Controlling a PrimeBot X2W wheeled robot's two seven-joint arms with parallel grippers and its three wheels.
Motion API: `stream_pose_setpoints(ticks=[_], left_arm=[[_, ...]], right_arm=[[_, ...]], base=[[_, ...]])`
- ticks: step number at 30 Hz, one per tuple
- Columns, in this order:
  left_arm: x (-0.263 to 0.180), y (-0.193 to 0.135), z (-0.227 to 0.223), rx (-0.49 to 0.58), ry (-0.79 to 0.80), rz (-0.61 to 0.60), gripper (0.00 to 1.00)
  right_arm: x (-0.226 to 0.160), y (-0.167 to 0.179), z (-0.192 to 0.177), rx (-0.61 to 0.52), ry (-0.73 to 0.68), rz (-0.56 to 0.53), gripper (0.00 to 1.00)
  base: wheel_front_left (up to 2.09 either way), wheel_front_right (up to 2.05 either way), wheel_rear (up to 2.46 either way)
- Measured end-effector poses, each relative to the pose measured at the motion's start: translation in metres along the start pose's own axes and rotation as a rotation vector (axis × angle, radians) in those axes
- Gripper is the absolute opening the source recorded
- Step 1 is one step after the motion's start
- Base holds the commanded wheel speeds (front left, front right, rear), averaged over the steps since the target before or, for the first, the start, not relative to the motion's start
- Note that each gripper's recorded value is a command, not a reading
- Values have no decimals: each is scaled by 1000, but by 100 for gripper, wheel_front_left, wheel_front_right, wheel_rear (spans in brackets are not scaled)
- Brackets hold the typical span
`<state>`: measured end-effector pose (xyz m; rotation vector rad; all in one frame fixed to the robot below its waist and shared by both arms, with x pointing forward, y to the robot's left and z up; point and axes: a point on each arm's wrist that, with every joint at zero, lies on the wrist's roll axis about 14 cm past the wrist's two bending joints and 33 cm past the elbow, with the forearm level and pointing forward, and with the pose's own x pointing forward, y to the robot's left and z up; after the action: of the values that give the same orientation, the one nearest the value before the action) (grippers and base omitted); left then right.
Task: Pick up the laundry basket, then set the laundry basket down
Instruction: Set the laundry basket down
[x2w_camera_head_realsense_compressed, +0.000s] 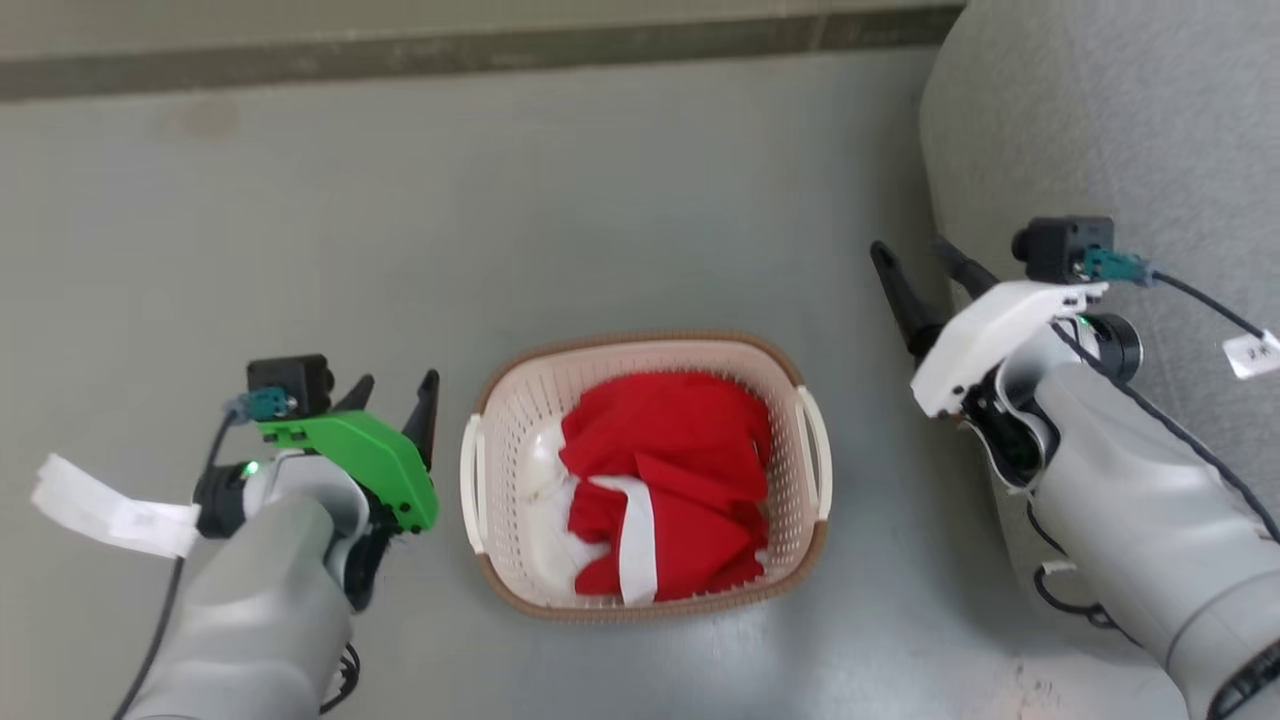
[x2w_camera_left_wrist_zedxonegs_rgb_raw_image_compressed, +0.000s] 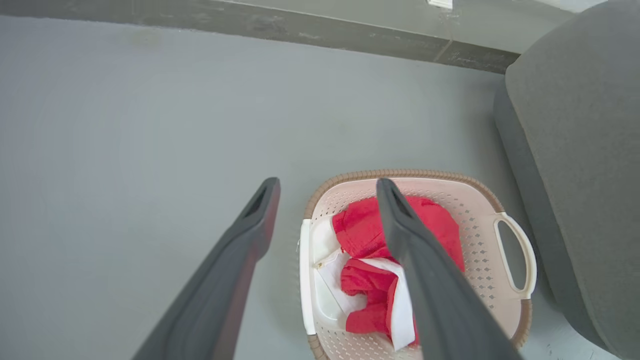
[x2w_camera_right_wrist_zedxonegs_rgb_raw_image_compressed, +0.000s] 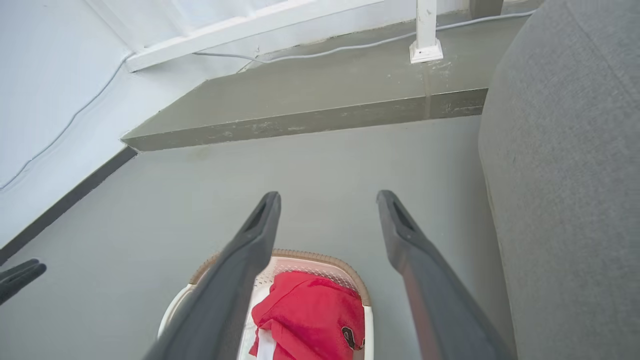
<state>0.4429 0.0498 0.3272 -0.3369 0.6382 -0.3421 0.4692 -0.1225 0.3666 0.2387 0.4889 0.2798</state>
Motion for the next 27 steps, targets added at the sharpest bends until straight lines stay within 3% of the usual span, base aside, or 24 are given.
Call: stream_pose_setpoints(ticks=[15, 27], left_arm=[[-49, -18, 76, 39, -267, -50, 100], [-86, -33, 110, 106, -450, -54, 100]], right_arm=[[-49, 21, 51, -33, -210, 17, 100], [-80, 25, 61, -44, -312, -8, 100]], base=[[0, 0, 0], [0, 0, 0]])
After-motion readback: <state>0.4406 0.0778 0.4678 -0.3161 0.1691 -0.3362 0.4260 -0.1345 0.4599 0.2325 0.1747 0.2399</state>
